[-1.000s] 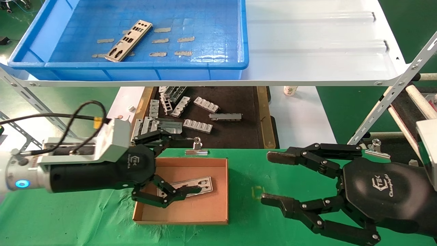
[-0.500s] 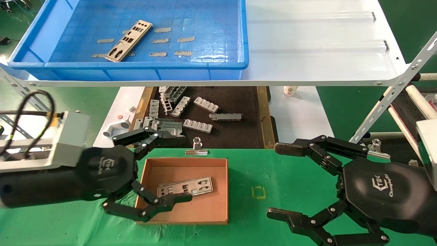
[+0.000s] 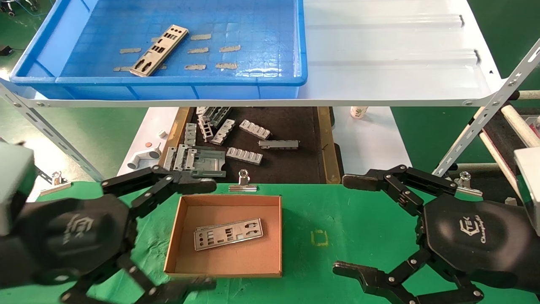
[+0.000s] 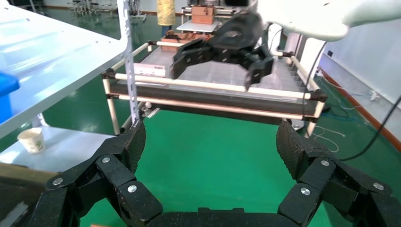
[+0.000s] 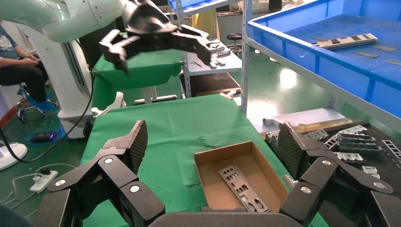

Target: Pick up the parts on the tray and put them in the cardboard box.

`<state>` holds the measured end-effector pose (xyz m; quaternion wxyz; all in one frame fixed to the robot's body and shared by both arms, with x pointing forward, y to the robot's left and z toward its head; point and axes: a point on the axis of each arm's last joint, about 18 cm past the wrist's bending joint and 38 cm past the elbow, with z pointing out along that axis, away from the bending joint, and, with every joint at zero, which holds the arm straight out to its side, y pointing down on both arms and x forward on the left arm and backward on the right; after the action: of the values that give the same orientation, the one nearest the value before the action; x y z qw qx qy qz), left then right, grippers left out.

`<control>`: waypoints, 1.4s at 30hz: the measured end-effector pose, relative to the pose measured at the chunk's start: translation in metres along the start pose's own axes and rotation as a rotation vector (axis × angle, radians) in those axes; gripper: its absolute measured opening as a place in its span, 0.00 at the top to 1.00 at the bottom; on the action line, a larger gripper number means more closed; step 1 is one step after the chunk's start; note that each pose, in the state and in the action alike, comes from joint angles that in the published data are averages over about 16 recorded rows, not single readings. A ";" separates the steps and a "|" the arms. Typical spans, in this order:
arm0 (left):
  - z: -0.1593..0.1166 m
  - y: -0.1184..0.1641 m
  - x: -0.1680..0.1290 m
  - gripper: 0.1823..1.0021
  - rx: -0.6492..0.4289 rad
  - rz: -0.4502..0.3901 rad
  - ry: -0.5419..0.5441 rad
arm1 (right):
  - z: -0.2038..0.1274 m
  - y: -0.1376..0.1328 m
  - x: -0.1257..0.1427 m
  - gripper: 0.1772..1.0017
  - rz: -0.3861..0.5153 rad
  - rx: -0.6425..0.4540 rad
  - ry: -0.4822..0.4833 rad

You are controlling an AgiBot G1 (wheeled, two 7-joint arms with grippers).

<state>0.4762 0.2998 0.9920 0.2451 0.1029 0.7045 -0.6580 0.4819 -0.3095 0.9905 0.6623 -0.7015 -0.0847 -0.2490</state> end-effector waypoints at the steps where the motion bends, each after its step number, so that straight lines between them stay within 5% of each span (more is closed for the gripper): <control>1: -0.001 -0.001 0.002 0.00 0.001 0.000 0.002 | 0.000 0.000 0.000 0.01 0.000 0.000 0.000; 42: 0.000 -0.001 0.001 0.00 0.000 -0.004 0.000 | 0.000 0.000 0.000 0.00 0.000 0.000 0.000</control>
<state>0.4751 0.3001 0.9921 0.2439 0.1016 0.7046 -0.6586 0.4819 -0.3095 0.9904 0.6624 -0.7015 -0.0846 -0.2490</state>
